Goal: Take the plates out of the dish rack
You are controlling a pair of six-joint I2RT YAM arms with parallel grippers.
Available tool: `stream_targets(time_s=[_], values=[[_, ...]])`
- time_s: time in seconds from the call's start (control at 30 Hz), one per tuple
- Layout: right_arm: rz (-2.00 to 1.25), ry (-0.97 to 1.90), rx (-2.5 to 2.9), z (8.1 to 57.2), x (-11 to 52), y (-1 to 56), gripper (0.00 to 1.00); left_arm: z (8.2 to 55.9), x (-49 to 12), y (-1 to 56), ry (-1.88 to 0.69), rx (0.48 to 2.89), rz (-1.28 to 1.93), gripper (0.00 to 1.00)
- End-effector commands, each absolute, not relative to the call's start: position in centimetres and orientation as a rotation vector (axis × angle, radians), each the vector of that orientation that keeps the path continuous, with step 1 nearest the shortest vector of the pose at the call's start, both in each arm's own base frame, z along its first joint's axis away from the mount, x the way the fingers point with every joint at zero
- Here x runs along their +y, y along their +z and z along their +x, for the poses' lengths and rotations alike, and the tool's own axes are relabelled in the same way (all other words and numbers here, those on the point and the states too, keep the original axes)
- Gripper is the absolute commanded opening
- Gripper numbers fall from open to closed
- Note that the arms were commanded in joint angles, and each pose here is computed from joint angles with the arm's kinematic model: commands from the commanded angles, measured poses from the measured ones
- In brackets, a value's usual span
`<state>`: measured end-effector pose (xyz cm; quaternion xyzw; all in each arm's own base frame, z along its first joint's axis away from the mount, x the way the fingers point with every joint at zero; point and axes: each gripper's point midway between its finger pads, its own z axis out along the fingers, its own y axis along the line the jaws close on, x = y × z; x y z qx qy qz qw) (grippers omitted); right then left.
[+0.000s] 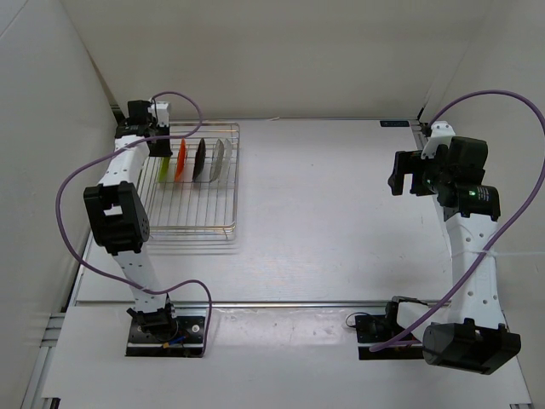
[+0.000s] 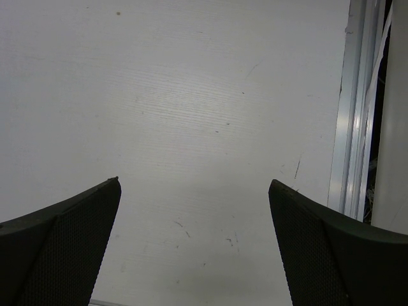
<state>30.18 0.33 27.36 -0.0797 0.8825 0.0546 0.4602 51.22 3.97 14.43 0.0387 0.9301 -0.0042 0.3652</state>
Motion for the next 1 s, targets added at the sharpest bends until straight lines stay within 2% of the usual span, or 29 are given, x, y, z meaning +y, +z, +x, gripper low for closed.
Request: stream_targets(time_s=[0.0, 0.23, 0.53, 0.77, 0.87, 0.97], values=[[-0.198, 0.115, 2.135, 30.2, 0.2, 28.2, 1.00, 51.9, 4.7, 18.6, 0.041, 2.301, 0.054, 0.11], [-0.198, 0.115, 2.135, 30.2, 0.2, 28.2, 1.00, 51.8, 4.8, 21.8, 0.038, 2.264, 0.002, 0.11], [-0.207, 0.137, 2.141, 30.5, 0.5, 28.3, 1.00, 50.6, 2.0, 30.0, 0.033, 2.154, 0.085, 0.11], [-0.219, 0.160, 2.138, 30.6, 0.9, 28.6, 1.00, 46.0, -4.0, 38.9, 0.089, 1.953, 0.383, 0.11], [-0.237, 0.223, 2.127, 30.4, 1.8, 29.6, 1.00, 43.4, -7.6, 40.6, 0.148, 1.894, 0.537, 0.11], [-0.288, 0.329, 2.116, 30.2, 3.5, 30.7, 1.00, 42.1, -9.6, 38.8, 0.318, 1.872, 0.690, 0.11]])
